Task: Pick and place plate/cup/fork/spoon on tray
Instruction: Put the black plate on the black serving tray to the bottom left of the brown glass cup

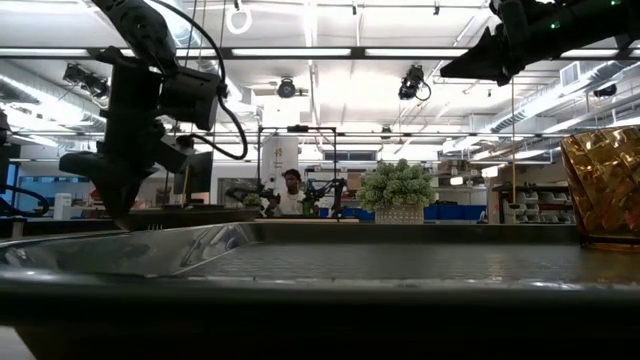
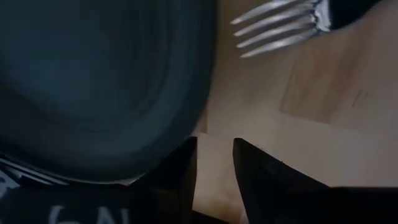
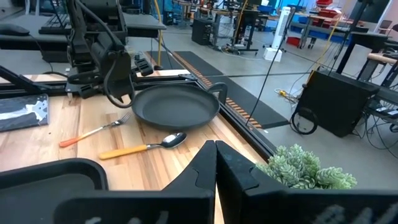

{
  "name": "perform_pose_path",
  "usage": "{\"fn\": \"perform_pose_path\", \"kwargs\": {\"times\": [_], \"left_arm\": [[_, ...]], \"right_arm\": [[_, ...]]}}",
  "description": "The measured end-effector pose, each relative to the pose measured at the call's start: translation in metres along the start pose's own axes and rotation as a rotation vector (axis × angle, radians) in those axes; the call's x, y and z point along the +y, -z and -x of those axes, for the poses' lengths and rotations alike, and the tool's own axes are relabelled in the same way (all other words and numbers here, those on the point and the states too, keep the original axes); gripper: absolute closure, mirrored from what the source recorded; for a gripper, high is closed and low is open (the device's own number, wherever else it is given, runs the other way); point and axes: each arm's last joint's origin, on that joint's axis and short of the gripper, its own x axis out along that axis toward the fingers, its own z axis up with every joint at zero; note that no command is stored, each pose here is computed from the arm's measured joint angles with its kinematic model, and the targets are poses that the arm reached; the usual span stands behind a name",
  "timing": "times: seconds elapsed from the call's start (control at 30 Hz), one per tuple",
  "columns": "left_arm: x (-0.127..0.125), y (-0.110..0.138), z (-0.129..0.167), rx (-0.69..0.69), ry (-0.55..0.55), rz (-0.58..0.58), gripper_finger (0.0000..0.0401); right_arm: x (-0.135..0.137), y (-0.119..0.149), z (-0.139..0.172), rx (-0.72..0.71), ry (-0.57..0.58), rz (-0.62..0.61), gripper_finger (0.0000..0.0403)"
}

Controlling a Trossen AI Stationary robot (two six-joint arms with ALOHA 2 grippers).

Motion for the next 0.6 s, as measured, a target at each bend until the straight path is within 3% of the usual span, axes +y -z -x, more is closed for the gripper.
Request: {"fn": "perform_pose_path", "kwargs": {"times": [0.33,0.6], "left_arm": [[0.006,-0.004,0.014,0.011,-0.024,0.015,0.0304],[0.012,-0.016,0.020,-0.086,-0.063,-0.129,0.0314]], "right_arm": [[0.000,-0.001,0.000,-0.008,0.000,-0.009,0.0394],[0.000,-0.001,0.000,-0.006,-0.003,-0.009,0.0394]]}}
